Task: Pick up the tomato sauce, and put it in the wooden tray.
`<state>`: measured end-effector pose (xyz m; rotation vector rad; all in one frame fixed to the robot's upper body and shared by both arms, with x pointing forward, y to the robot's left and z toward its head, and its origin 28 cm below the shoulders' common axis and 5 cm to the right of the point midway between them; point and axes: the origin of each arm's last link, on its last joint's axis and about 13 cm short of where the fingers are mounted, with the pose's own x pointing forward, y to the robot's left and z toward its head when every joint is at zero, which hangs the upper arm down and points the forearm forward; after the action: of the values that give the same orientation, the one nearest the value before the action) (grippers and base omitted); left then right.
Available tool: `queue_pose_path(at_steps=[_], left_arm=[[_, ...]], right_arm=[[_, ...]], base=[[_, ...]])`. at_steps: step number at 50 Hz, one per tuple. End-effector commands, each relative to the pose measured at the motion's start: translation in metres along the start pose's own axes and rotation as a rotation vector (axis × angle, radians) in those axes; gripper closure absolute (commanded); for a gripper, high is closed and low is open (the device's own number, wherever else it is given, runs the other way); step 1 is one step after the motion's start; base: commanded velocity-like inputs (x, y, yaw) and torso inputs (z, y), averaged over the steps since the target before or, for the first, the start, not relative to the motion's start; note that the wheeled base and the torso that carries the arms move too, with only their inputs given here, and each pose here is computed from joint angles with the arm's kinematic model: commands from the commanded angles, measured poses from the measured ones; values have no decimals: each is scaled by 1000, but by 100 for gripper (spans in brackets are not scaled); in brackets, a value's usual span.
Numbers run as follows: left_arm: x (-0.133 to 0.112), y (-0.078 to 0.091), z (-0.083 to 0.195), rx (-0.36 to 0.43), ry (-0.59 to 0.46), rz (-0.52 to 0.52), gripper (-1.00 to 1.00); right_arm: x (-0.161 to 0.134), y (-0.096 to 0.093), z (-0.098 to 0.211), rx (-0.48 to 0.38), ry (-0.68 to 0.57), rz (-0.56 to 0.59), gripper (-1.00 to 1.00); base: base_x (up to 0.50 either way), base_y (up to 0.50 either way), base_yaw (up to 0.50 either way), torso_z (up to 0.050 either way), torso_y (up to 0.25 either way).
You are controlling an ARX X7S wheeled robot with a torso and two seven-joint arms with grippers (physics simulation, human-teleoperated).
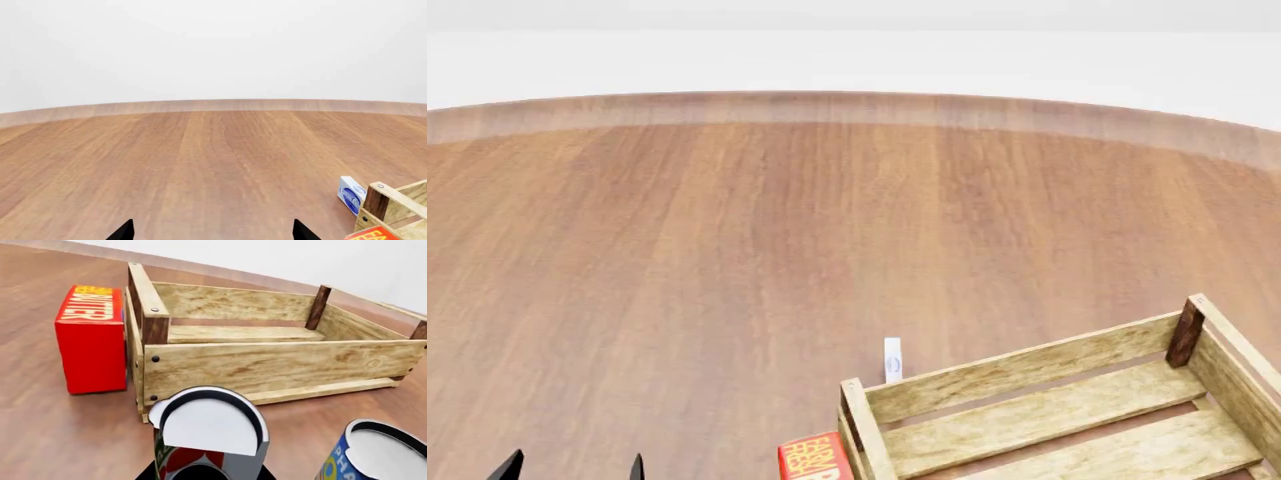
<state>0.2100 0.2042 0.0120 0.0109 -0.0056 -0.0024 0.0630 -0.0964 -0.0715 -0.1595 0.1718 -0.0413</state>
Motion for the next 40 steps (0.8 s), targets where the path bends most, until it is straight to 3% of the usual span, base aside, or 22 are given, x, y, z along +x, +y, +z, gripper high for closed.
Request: queue_pose_path(at_steps=[1, 20, 40], left_arm=[[0, 0, 0, 0, 0, 0, -100], [0, 0, 0, 0, 0, 0, -100], [0, 0, 0, -1, 0, 0, -100]], right_arm=[[-7, -3, 10, 0, -71, -13, 100], [-9, -7, 26, 7, -148, -39, 100], [-8, -11, 56, 24, -308, -102, 100]], base=[[0, 0, 0, 0, 0], [0, 0, 0, 0, 0], [0, 0, 0, 0, 0]])
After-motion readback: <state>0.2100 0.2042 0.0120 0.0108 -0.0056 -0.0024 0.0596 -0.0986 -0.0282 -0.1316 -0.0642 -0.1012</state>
